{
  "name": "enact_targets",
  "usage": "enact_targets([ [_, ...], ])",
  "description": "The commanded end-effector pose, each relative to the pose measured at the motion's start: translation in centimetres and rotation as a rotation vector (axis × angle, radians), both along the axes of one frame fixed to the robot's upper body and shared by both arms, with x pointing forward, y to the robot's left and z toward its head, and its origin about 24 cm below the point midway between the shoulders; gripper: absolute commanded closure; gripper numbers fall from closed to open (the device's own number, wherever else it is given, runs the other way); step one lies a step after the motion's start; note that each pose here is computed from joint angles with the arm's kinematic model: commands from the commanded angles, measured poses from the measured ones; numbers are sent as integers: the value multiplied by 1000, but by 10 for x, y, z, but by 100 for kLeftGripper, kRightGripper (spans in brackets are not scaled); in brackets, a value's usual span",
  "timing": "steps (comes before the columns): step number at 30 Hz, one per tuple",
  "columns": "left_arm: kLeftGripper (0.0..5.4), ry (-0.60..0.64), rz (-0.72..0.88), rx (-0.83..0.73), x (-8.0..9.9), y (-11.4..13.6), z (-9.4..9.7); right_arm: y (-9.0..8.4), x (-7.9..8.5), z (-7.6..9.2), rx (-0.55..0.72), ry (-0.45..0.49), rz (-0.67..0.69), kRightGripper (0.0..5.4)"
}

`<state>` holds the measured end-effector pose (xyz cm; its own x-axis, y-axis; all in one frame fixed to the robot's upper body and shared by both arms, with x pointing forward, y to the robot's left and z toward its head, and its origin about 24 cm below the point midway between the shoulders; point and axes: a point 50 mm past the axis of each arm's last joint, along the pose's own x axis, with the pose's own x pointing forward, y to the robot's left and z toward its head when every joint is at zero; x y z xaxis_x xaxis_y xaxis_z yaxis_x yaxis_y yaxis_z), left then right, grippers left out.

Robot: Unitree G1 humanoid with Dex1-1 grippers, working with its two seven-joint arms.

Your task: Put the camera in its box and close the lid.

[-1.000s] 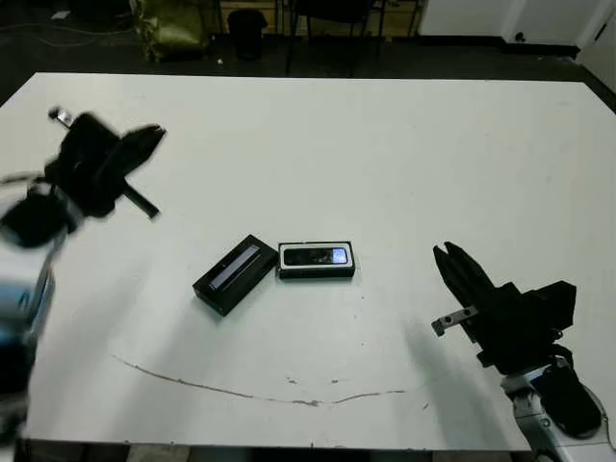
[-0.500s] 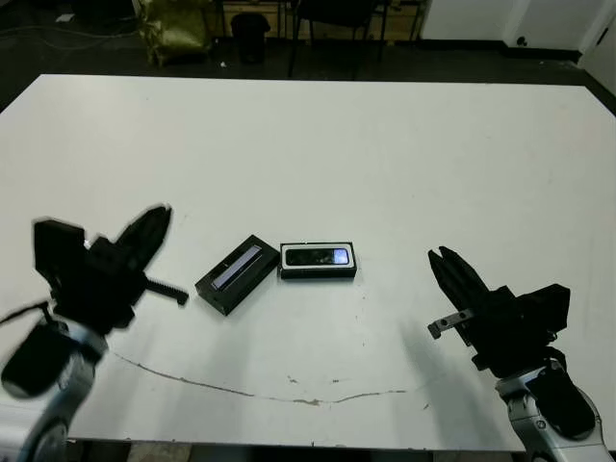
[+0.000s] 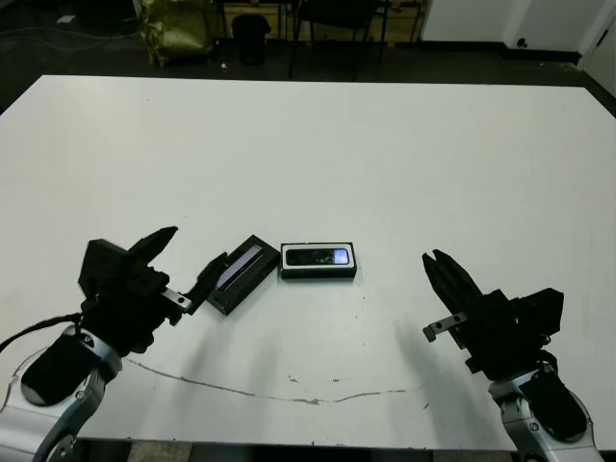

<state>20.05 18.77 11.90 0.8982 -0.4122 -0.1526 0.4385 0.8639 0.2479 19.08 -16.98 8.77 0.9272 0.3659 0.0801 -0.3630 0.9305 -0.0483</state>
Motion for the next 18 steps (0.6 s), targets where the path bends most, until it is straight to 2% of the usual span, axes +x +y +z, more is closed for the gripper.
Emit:
enact_targets([
  [1,17,38,-16,9,2,1,-7,0,-2,-4,-2,29,-6,540],
  [2,1,59,-16,-18,3,2,-9,0,-3,-4,-1,27,-3,540],
  [5,1,118,-10,-87,5,3,-14,0,-3,-4,12,20,4,540],
  [14,1,212,-28,-147,10,10,-16,2,-4,-5,4,18,-1,540],
  [18,1,306,-29,-231,10,12,-14,2,-4,-6,22,25,12,540],
])
